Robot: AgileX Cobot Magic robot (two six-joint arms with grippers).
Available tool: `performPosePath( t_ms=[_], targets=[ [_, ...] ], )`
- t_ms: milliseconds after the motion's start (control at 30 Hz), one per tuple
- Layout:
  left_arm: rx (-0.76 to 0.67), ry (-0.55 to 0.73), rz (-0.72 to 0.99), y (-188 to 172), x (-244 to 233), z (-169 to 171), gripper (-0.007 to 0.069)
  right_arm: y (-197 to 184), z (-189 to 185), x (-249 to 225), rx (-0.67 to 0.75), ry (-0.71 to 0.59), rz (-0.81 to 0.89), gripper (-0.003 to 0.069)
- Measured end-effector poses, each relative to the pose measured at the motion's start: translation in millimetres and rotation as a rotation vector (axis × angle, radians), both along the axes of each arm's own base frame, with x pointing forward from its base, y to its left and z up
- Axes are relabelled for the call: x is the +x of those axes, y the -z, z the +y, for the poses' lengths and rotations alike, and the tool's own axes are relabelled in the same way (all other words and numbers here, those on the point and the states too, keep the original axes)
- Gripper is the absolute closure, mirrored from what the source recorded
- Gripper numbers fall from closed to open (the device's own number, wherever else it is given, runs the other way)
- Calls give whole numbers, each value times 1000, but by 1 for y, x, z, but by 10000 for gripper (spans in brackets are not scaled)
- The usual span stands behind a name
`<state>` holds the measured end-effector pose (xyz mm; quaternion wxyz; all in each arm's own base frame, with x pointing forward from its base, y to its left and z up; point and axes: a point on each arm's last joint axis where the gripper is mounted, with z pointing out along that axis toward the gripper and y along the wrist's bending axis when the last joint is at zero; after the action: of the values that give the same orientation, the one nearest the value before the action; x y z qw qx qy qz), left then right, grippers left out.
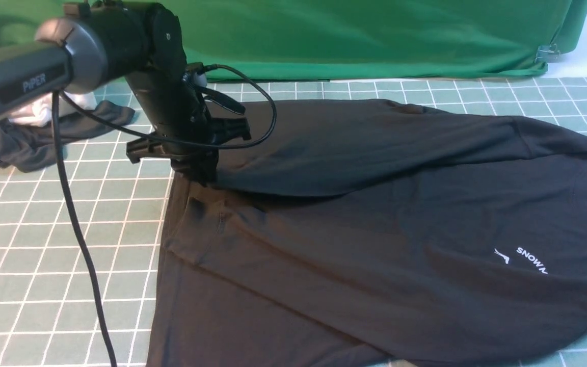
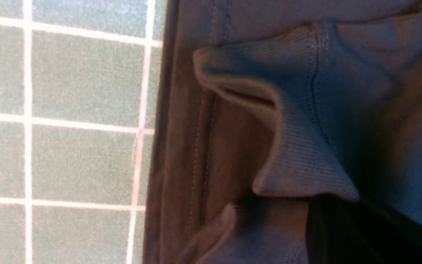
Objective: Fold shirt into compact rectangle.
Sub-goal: 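Fold the left side of the dark shirt inward over its body with the left gripper, then grasp the near edge of the shirt at its hem and shoulder corners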
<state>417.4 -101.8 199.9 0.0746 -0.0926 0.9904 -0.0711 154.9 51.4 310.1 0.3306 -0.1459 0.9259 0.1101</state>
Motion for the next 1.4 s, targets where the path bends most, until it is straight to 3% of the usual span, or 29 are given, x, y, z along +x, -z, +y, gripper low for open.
performPosePath(
  t_ms=[467, 667, 767, 867, 1000, 1167, 1267, 1400],
  targets=[
    [102, 38, 107, 9, -12, 6, 582, 9, 2, 10, -12, 1, 49, 453],
    [111, 43, 126, 0, -12, 6, 410, 14, 3, 15, -19, 0, 76, 448],
    [118, 58, 53, -27, -12, 8, 267, 15, 4, 15, -22, -3, 85, 442],
    [90, 73, -2, -52, -22, 9, 185, 16, 4, 15, -25, -5, 99, 440],
    [48, 73, -6, -71, -53, 12, 137, 17, 4, 13, -38, -22, 117, 440],
    [20, 67, 159, -46, -110, 20, 127, 18, 3, 12, -45, -32, 126, 440],
    [12, 52, 315, -12, -157, 27, 127, 18, 3, 12, -45, -33, 124, 439],
    [-25, 2, 389, 26, -193, 31, 126, 18, 3, 12, -46, -34, 124, 435]
  ],
)
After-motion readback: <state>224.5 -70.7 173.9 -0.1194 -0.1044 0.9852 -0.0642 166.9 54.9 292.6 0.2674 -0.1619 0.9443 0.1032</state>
